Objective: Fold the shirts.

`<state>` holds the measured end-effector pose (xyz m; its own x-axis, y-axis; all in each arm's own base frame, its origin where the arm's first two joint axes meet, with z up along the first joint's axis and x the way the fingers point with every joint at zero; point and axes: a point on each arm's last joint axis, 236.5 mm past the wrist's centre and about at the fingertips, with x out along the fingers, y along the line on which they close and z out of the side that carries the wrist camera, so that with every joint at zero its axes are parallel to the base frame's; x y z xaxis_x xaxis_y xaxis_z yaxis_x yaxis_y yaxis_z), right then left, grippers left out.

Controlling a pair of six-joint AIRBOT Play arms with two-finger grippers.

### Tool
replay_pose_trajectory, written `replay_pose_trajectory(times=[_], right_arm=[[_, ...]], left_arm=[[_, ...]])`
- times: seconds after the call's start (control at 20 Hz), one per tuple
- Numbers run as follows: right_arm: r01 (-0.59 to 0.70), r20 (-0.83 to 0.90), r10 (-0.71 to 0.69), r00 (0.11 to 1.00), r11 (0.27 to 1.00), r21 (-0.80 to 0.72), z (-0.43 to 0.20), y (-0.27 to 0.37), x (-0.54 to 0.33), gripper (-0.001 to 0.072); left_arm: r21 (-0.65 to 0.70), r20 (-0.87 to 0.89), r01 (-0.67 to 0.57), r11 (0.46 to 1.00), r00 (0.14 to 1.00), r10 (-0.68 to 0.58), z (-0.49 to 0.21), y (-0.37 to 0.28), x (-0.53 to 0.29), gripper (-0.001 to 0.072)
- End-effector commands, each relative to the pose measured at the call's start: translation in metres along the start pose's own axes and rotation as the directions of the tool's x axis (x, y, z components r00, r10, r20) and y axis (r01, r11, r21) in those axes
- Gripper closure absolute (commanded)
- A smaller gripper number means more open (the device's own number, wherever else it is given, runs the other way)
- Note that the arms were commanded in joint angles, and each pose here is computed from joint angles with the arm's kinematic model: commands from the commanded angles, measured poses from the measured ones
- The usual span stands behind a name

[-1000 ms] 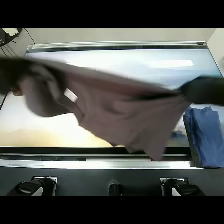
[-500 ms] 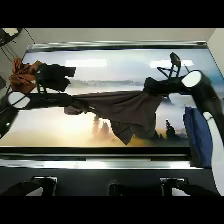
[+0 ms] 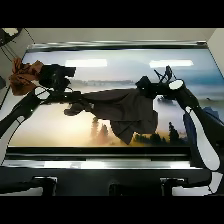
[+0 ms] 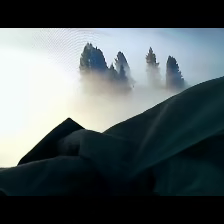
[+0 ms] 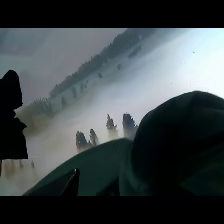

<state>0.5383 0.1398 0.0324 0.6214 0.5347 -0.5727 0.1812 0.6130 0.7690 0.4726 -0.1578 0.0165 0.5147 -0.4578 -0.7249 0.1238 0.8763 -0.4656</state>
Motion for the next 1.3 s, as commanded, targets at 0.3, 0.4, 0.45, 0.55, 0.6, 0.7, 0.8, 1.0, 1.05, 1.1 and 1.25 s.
replay_pose_trajectory(times=[0.3,0.4,0.45,0.55,0.6,0.7,0.8,1.0,1.05,1.1,1.25], right_arm=[[0.109,-0.372,-0.16,0.914,0.982,-0.154,-0.044,-0.06,-0.149,0.0142],[0.167,-0.475,-0.235,0.848,0.969,-0.182,-0.069,-0.08,-0.164,0.0142],[0.185,-0.501,-0.257,0.826,0.964,-0.19,-0.078,-0.087,-0.165,0.0142],[0.198,-0.54,-0.267,0.799,0.963,-0.182,-0.097,-0.094,-0.156,0.0141],[0.2,-0.563,-0.267,0.782,0.963,-0.178,-0.11,-0.097,-0.151,0.0138],[0.203,-0.617,-0.27,0.739,0.963,-0.179,-0.138,-0.101,-0.143,0.0079],[0.194,-0.661,-0.278,0.697,0.961,-0.199,-0.164,-0.102,-0.136,0.004],[0.178,-0.678,-0.296,0.673,0.954,-0.24,-0.19,-0.099,-0.121,0.0033],[0.179,-0.677,-0.3,0.672,0.953,-0.245,-0.193,-0.099,-0.118,0.0026],[0.183,-0.679,-0.304,0.669,0.952,-0.246,-0.198,-0.1,-0.115,0.0026],[0.218,-0.682,-0.318,0.658,0.948,-0.232,-0.216,-0.107,-0.106,0.0026]], left_arm=[[-0.074,-0.007,-0.128,0.989,0.992,0.128,0.051,0.101,-0.071,0.0143],[-0.132,-0.164,-0.144,0.981,0.979,0.122,0.013,0.127,-0.068,0.0143],[-0.158,-0.246,-0.143,0.977,0.964,0.101,-0.007,0.134,-0.062,0.0142],[-0.177,-0.344,-0.137,0.975,0.936,0.069,-0.032,0.141,-0.044,0.0108],[-0.171,-0.371,-0.132,0.976,0.927,0.06,-0.04,0.142,-0.035,0.0024],[-0.148,-0.412,-0.118,0.982,0.91,0.047,-0.053,0.143,-0.019,0.001],[-0.143,-0.442,-0.115,0.983,0.896,0.04,-0.063,0.143,-0.008,0.0011],[-0.121,-0.474,-0.099,0.988,0.88,0.03,-0.074,0.144,0.004,0.0017],[-0.104,-0.475,-0.086,0.991,0.88,0.027,-0.074,0.141,0.005,0.0019],[-0.099,-0.478,-0.083,0.992,0.878,0.026,-0.075,0.139,0.005,0.0021],[-0.086,-0.493,-0.071,0.994,0.87,0.02,-0.079,0.131,0.008,0.0101]])
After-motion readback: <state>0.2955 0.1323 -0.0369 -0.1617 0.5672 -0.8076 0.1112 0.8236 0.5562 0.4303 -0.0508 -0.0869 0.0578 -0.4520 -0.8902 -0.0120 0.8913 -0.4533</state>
